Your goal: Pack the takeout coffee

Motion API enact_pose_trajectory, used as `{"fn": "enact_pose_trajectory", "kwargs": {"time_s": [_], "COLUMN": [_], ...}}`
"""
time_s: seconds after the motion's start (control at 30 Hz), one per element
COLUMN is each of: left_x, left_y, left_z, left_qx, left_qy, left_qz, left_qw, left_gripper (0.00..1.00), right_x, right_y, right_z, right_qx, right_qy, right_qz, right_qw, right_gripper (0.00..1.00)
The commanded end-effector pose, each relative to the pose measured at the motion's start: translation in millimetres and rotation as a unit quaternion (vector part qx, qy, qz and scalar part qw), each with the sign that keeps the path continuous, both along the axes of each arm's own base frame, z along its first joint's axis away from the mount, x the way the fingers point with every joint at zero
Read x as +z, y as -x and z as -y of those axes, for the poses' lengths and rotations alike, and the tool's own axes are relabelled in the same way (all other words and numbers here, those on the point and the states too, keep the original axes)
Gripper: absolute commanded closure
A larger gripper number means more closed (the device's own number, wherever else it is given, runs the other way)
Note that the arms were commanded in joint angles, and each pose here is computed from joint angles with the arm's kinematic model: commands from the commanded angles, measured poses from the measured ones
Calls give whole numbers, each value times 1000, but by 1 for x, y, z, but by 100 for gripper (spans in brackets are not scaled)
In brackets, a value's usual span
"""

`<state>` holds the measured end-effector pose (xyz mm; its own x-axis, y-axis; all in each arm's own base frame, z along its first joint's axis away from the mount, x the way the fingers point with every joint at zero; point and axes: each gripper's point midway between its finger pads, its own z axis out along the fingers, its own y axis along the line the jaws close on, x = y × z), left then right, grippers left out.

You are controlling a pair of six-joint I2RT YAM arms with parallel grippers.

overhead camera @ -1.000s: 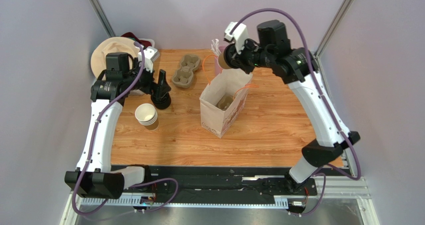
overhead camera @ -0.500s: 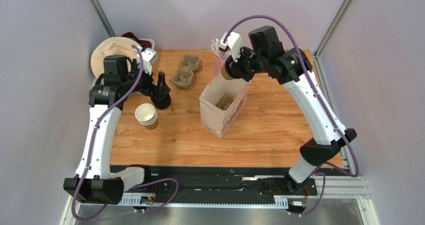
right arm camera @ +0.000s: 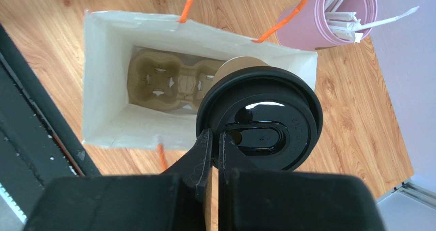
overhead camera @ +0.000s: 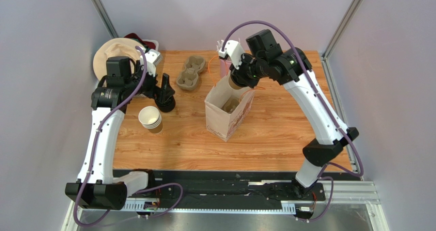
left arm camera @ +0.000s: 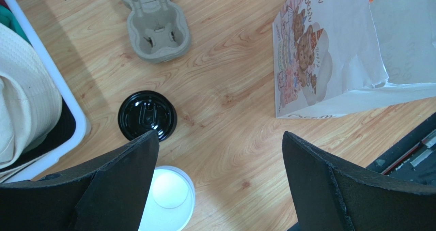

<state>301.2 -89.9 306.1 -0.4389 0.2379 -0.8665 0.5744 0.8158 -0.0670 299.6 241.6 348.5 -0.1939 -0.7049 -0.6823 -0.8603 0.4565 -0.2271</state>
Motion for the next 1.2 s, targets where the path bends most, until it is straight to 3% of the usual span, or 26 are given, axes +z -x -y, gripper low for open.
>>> {"fn": "enact_pose_trajectory", "kwargs": {"time_s": [0.0,0.2,0.7,1.17], "left_x": [11,11,12,13], "left_y": [-1,1,3,5], "left_z": [2,2,3,4], "left_qx": [-6,-8,-8,-10], "left_qy": [10,9,12,17], "left_qz": [21,25,31,33], "left_qw": [1000,1000,999,999], "left_gripper": [1,1,1,1], "right_x": [-19,-44,-88,-117], "right_y": [-10,-31,-8,-25], "right_z": [4,-7,-1,9], "right_qx": [-1,-6,-9,-29], "right_qy": [53,80,111,119], "right_qz": [-17,-32,-121,-134], "right_qw": [998,996,986,983], "right_gripper": [100,100,100,100]}}
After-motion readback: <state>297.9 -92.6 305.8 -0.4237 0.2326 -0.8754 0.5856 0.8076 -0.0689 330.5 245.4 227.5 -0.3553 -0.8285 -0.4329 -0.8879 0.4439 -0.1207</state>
